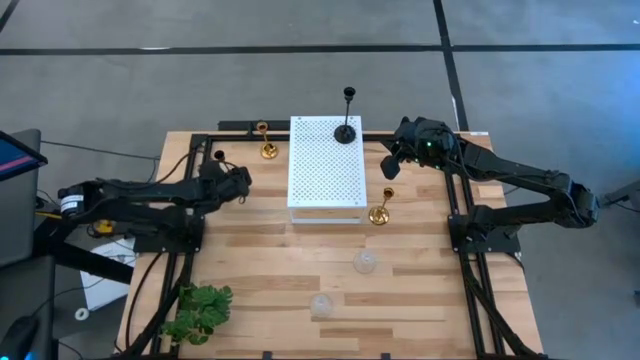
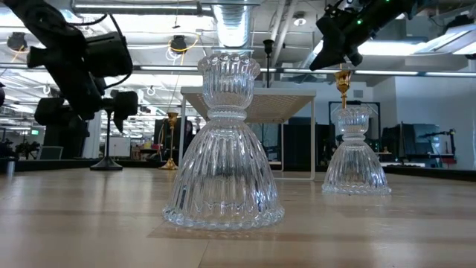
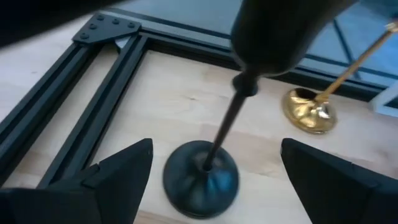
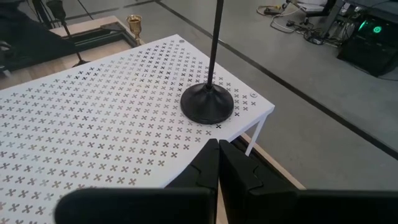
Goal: Pick & Place candle stick holders
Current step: Put the black candle holder on the shelf
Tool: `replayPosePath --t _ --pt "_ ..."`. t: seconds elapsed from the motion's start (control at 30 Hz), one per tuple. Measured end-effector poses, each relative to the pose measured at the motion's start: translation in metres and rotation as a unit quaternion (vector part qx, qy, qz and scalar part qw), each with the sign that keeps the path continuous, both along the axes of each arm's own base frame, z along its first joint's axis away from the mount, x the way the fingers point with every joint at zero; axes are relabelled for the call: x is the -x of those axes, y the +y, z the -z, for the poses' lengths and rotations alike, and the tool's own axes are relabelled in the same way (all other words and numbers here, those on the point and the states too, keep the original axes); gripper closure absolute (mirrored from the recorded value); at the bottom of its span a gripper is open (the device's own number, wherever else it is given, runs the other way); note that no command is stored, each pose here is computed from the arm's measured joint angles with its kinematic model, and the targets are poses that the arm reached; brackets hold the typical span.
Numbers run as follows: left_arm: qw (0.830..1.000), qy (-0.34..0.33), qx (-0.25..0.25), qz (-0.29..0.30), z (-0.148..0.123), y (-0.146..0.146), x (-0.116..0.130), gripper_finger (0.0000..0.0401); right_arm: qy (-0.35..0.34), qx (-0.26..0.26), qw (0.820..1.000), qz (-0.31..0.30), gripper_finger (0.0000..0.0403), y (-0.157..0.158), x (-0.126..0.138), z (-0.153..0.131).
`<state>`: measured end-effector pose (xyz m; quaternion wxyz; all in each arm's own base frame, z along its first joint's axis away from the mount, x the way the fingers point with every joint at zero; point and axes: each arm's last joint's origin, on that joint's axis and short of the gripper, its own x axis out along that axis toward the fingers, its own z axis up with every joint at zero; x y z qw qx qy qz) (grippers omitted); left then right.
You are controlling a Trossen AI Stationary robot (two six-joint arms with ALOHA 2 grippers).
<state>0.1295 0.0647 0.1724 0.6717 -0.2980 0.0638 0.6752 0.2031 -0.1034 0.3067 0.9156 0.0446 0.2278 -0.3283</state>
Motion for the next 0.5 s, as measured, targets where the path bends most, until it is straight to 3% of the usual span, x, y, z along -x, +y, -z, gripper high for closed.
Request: replayPosePath --t 0.5 --pt "0.999 0.035 0.008 -0.012 0.019 0.009 -0.017 0.0115 0.001 0.0 1.0 0.0 0.0403 0.0 0.0 0.0"
